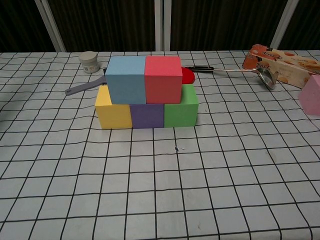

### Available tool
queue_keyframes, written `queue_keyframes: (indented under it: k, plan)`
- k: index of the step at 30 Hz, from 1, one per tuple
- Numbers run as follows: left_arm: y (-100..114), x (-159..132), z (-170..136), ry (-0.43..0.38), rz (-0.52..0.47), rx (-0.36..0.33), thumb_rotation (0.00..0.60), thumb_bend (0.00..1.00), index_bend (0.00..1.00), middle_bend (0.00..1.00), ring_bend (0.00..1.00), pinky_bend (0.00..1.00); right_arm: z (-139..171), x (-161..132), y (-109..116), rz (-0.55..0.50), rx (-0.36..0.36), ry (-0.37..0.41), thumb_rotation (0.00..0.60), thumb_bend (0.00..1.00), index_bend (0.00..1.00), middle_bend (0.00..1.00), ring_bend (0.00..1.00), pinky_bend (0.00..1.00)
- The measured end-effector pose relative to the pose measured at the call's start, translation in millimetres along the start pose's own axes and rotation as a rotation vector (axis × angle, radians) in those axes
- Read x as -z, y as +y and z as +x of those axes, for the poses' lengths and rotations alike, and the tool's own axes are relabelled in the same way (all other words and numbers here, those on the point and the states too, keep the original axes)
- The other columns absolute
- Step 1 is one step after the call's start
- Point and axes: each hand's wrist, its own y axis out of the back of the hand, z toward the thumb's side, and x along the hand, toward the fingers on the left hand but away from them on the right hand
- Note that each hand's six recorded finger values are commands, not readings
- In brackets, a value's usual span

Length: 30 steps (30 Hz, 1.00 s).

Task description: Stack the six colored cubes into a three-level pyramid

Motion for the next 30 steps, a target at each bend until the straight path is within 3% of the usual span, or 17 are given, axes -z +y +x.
queue_keyframes:
  k: [10,22,30]
  plan:
    - [-10,2,-4,0.002,0.02,0.025,0.6,0.16,0.07,0.13,0.07,0.17,-10,48,-34,0.003,-0.014,-0.071,0.6,0.02,0.0,0.07,0.0,0.0]
    - [-21,0,-5,0.005,0.03,0.051,0.6,0.16,0.07,0.13,0.07,0.17,-39,63,-74,0.08,-0.058,-0.097,0.6,0.02,0.0,0.15,0.0,0.0]
    - [-26,-2,-5,0.005,0.027,0.059,0.6,0.16,0.07,0.13,0.07,0.17,-50,65,-81,0.11,-0.053,-0.085,0.6,0.04,0.0,0.16,0.0,0.0]
